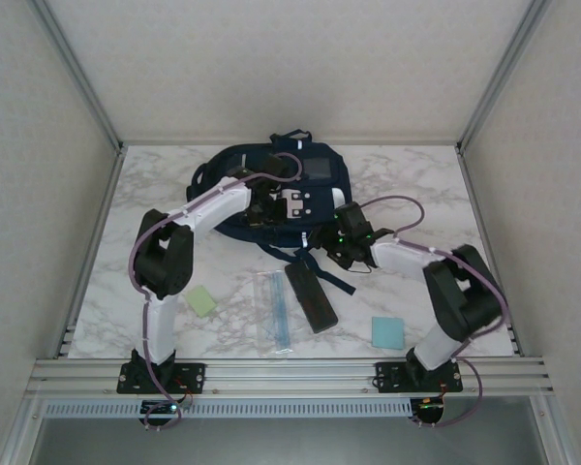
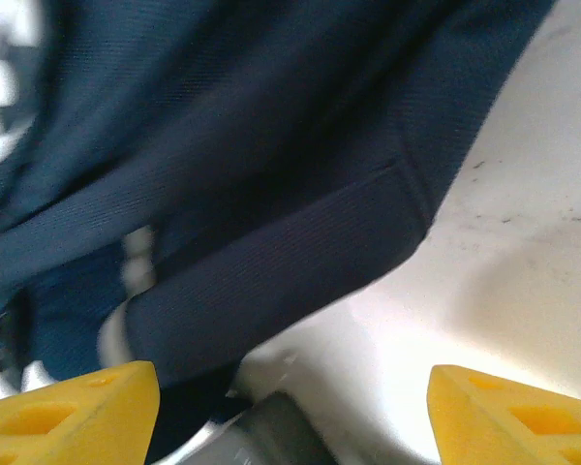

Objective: Pack books, pencil case, and school supplies into a backpack

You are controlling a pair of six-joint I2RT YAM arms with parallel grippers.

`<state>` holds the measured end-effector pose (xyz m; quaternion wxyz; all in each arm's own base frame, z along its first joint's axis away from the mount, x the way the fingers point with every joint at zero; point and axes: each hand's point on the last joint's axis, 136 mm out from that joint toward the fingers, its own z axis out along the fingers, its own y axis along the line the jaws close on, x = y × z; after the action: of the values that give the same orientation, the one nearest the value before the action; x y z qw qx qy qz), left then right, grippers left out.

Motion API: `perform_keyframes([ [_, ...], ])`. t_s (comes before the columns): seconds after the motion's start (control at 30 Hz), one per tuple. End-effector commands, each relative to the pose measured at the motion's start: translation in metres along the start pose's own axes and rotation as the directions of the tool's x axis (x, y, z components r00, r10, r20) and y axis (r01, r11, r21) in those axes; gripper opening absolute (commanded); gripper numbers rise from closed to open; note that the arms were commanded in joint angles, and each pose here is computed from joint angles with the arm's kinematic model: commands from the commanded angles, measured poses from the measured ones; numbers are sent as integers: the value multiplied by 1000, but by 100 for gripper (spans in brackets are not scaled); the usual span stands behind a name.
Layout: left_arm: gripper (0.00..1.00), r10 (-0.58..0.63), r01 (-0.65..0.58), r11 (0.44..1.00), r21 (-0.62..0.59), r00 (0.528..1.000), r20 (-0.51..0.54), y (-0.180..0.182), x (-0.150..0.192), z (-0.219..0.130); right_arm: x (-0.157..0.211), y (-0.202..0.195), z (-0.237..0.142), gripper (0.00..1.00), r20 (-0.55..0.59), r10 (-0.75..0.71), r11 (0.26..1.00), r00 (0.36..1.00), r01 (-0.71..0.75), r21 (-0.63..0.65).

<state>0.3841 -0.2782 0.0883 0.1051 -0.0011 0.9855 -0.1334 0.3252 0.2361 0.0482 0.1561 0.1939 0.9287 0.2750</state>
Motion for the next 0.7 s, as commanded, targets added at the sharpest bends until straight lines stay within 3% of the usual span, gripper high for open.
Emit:
perform_keyframes([
  [0.0,0,16,-17,1000,25,999,43,2,-8,-29,-22,10,14,68,93,81,997,992,-80,-14],
  [0.1,0,58,-57,998,-39,998,22,17,-3,-27,-37,3,18,35,165,42,997,985,-51,51],
  [0.17,0,94,-94,990,-106,996,-3,32,2,-24,-48,-1,16,0,195,-18,995,981,-2,103],
  [0.47,0,154,-158,942,-296,987,-38,89,2,-26,-105,-22,-21,0,281,-251,934,926,154,323],
  [0.67,0,143,-138,945,-296,990,-6,102,-8,-42,-149,-38,-25,0,281,-282,904,917,157,397],
])
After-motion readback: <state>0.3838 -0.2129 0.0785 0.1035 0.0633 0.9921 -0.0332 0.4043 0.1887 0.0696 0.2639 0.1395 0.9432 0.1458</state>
